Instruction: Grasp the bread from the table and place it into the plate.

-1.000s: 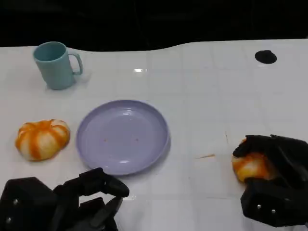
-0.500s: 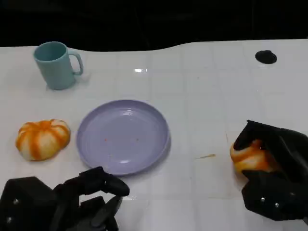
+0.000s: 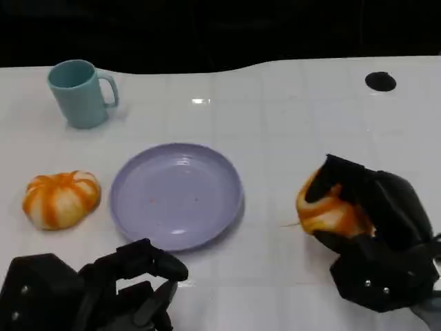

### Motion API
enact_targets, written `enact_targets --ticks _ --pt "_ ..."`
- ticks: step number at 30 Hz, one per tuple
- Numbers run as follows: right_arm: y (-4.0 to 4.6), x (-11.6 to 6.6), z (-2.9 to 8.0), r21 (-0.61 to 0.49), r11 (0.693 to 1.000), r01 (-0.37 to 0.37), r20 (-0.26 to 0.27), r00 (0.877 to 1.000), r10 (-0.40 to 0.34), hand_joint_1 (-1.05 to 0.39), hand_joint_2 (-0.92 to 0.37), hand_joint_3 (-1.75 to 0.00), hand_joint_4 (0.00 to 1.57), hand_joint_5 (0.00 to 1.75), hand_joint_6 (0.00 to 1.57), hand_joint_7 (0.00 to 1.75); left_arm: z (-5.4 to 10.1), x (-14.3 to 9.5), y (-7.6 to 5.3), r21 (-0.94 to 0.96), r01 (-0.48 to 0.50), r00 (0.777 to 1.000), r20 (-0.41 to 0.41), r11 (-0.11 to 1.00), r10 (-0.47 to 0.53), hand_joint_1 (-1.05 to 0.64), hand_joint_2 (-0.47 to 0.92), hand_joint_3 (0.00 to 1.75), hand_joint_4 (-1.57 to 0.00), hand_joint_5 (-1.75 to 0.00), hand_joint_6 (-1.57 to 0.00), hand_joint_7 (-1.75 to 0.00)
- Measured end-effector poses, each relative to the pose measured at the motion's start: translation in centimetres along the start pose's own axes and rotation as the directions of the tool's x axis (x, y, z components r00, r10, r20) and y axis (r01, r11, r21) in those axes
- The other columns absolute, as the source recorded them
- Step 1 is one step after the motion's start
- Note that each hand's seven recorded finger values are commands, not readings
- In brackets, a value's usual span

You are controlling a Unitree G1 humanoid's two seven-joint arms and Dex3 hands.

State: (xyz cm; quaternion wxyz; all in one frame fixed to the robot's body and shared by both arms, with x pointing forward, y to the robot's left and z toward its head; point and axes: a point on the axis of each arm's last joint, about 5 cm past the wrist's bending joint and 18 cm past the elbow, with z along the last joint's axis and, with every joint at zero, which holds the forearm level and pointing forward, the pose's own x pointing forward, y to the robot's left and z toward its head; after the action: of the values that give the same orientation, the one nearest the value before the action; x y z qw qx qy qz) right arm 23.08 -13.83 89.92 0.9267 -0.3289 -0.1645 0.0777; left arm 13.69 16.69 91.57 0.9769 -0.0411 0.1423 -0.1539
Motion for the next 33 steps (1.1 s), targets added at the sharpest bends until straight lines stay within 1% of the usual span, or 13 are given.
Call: enact_targets --ticks 2,6,11,14,16,21,24,26,28,33 --pt "0.32 0.4 0.6 0.025 1.0 -0.002 0.029 1.0 0.002 -0.11 -0.28 -1.39 0.96 1.75 0.72 1.71 0.0 0.0 0.0 0.001 0.0 1.0 0.0 1.0 0.0 -0.28 0.73 0.82 -0.69 -1.75 -0.61 -1.35" --pt "0.78 0.9 1.6 0.055 0.998 -0.017 0.069 0.998 0.013 -0.11 -0.25 -1.45 0.96 1.75 0.75 1.69 0.0 0.0 0.0 0.002 0.0 1.0 0.0 1.0 0.0 -0.28 0.72 0.82 -0.7 -1.75 -0.61 -1.36" --pt "1.09 1.1 2.1 0.071 0.996 -0.046 0.079 0.996 0.04 -0.07 -0.25 -1.5 0.96 1.75 0.76 1.67 -0.1 0.0 -0.1 0.008 0.001 1.0 -0.003 1.0 -0.001 -0.29 0.73 0.83 -0.69 -1.75 -0.61 -1.36" --pt "1.22 1.4 2.4 0.081 0.995 -0.063 0.092 0.994 0.056 -0.07 -0.25 -1.48 0.97 1.75 0.77 1.61 -0.1 0.0 -0.1 0.008 0.0 1.0 -0.003 1.0 0.0 -0.28 0.72 0.83 -0.69 -1.75 -0.61 -1.36" --pt "1.5 1.8 2.7 0.088 0.993 -0.075 0.107 0.992 0.065 -0.09 -0.25 -1.48 0.98 1.75 0.79 1.61 -0.1 0.0 -0.2 0.007 -0.001 1.0 -0.004 1.0 0.001 -0.27 0.72 0.83 -0.67 -1.75 -0.6 -1.35" --pt "2.6 2.6 3.6 0.102 0.989 -0.112 0.14 0.985 0.097 -0.06 -0.25 -1.48 0.97 1.75 0.77 1.61 -0.3 -0.2 -0.1 0.001 -0.005 1.0 -0.012 1.0 0.005 -0.26 0.73 0.83 -0.65 -1.75 -0.59 -1.34" --pt "3.45 3.2 4.1 0.107 0.984 -0.143 0.168 0.978 0.124 -0.09 -0.27 -1.49 0.93 1.75 0.77 1.56 -0.3 -0.3 -0.2 -0.005 -0.006 1.0 -0.016 1.0 0.006 -0.25 0.73 0.83 -0.66 -1.75 -0.59 -1.34" --pt "3.96 3.7 4.4 0.114 0.981 -0.16 0.185 0.973 0.137 -0.1 -0.25 -1.5 0.94 1.75 0.74 1.65 -0.2 -0.3 -0.2 -0.004 -0.004 1.0 -0.011 1.0 0.004 -0.25 0.73 0.83 -0.68 -1.75 -0.59 -1.34" --pt "4.56 4.3 4.7 0.122 0.978 -0.169 0.199 0.97 0.143 -0.11 -0.25 -1.51 0.94 1.75 0.73 1.68 -0.2 -0.4 -0.2 -0.003 -0.004 1.0 -0.01 1.0 0.004 -0.25 0.73 0.83 -0.68 -1.75 -0.6 -1.34" --pt "6.09 5.5 5.3 0.13 0.973 -0.189 0.213 0.964 0.159 -0.14 -0.24 -1.53 0.96 1.75 0.72 1.74 -0.2 -0.4 -0.2 -0.003 -0.003 1.0 -0.007 1.0 0.003 -0.25 0.73 0.84 -0.69 -1.75 -0.6 -1.34"
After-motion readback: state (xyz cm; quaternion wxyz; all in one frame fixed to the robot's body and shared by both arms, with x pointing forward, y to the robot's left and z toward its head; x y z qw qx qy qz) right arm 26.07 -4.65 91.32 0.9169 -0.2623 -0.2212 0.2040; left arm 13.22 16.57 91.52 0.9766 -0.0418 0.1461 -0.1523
